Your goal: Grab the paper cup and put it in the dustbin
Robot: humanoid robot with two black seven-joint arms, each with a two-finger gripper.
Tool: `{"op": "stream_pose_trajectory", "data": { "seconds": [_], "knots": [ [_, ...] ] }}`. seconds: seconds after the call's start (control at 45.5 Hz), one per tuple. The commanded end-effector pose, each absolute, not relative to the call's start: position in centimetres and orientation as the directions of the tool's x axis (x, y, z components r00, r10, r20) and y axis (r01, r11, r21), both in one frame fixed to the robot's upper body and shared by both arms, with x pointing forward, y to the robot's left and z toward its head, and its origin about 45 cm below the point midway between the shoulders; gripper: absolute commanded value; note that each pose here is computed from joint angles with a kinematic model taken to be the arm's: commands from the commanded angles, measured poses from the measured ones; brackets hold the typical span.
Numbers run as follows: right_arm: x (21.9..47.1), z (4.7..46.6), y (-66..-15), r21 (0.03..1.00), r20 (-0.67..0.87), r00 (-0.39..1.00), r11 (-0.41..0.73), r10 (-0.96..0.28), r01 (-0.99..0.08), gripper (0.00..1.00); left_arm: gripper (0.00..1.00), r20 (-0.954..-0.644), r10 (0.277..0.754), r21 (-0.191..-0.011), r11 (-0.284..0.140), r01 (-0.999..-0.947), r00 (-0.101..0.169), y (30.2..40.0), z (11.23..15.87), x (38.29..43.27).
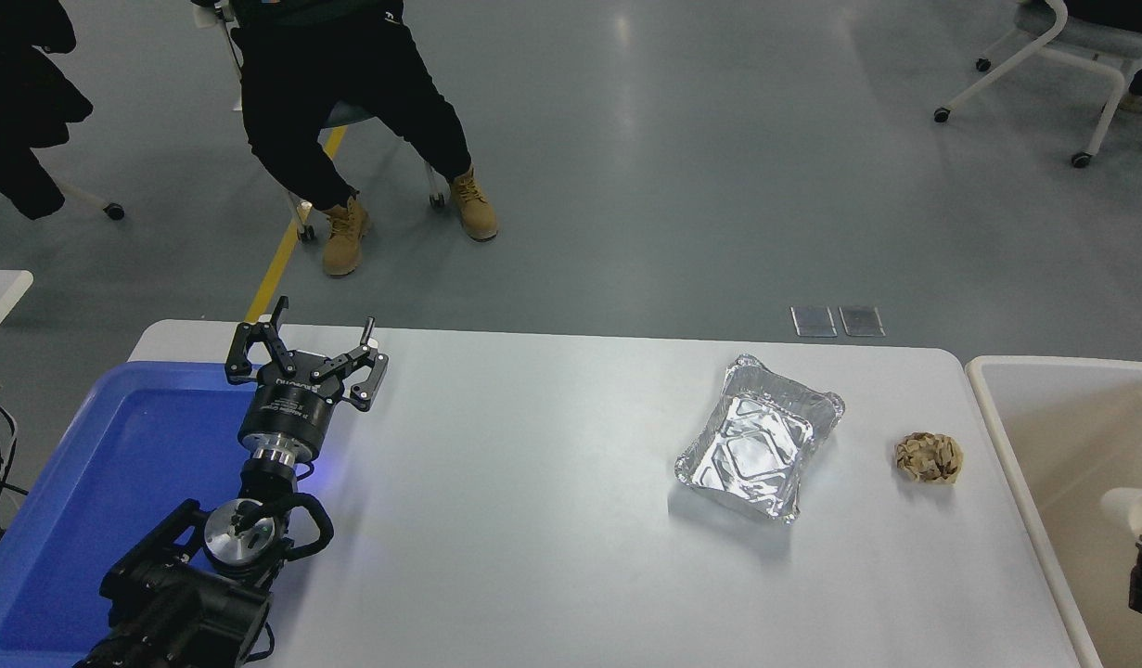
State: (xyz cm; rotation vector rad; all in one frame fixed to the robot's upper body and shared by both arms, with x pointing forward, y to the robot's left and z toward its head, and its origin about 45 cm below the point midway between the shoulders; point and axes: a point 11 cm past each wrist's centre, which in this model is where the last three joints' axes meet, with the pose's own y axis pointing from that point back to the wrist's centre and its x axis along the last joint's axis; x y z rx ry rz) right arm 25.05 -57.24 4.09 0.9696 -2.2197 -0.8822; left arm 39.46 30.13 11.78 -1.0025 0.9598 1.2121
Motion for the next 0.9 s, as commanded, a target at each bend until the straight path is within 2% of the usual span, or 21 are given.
{"op": "stream_pose_trajectory", "data": {
  "seconds": [0.0, 0.264, 0.374, 0.549, 0.879],
  "knots": [
    [26.0, 4.3, -56.6, 0.743, 0.212, -0.568, 0.509, -0.795, -0.435, 1.0, 0.99, -0.956, 0.273, -0.089, 0.075, -0.9932, 0.106, 30.15, 11.78, 39.46],
    [27.4, 5.8, -57.3, 0.728, 0.194, -0.555, 0.498, -0.809, -0.471, 1.0, 0.99, -0.956, 0.273, -0.089, 0.075, -0.9932, 0.106, 30.15, 11.78, 39.46],
    [28.2, 6.4, -57.1, 0.726, 0.222, -0.5, 0.484, -0.837, -0.489, 1.0, 0.99, -0.956, 0.273, -0.089, 0.075, -0.9932, 0.106, 30.15, 11.78, 39.46],
    [31.8, 9.5, -57.0, 0.684, 0.29, -0.402, 0.482, -0.868, -0.547, 1.0, 0.99, -0.956, 0.273, -0.089, 0.075, -0.9932, 0.106, 30.15, 11.78, 39.46],
    [37.9, 18.8, -58.1, 0.57, 0.482, -0.192, 0.473, -0.855, -0.672, 1.0, 0.99, -0.956, 0.273, -0.089, 0.075, -0.9932, 0.106, 30.15, 11.78, 39.46]
  ]
}}
